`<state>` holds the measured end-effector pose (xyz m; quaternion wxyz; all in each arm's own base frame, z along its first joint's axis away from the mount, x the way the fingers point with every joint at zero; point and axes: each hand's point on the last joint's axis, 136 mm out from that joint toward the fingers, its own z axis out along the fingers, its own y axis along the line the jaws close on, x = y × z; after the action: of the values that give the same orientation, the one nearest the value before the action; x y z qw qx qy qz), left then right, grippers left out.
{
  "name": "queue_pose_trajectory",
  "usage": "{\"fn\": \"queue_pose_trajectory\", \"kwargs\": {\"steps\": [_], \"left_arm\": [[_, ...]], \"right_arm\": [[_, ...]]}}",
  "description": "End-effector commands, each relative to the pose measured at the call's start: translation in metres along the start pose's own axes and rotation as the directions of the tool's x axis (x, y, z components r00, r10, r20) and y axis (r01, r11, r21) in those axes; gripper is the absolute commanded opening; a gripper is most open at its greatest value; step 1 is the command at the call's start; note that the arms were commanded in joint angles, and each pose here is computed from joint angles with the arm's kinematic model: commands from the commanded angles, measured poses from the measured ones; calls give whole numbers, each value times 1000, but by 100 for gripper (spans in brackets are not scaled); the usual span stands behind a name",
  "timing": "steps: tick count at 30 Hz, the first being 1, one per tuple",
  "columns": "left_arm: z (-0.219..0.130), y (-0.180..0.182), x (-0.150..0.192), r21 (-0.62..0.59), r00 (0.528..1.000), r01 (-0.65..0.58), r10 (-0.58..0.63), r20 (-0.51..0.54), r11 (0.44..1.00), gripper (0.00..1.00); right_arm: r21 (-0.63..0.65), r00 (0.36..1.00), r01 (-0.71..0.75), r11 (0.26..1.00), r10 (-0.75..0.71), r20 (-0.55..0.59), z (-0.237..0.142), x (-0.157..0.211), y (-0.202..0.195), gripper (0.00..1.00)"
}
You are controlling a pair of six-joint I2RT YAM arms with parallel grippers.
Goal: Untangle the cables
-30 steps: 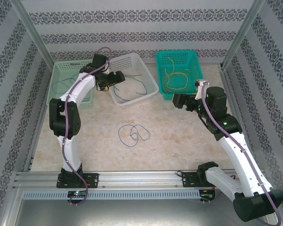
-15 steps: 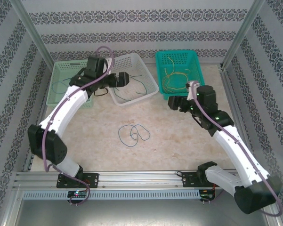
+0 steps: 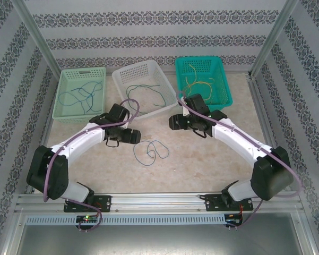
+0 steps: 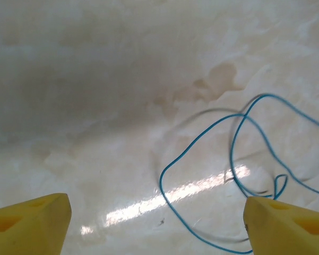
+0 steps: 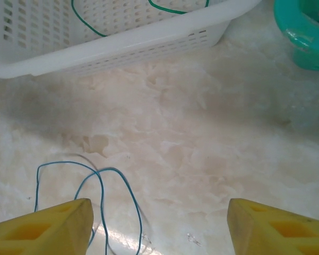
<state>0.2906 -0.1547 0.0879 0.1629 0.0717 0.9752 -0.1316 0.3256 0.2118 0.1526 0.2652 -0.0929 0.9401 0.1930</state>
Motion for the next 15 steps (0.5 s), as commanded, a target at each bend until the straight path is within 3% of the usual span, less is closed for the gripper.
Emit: {"fn": "queue_pose_trajectory", "kwargs": {"steps": [1, 7, 15], "left_arm": [[12, 5, 10, -25, 997, 74, -75, -26, 997, 76], [33, 7, 18, -67, 994, 65, -70, -79, 996, 74], [47, 15, 20, -125, 992, 35, -50, -119, 992, 76]], "right_arm": [[16, 989, -29, 999, 31, -146, 19, 35, 3, 63], [-2, 932, -54, 999, 49, -359, 47, 86, 11, 54], [17, 866, -72, 997, 71, -494, 67, 126, 12, 53]]}}
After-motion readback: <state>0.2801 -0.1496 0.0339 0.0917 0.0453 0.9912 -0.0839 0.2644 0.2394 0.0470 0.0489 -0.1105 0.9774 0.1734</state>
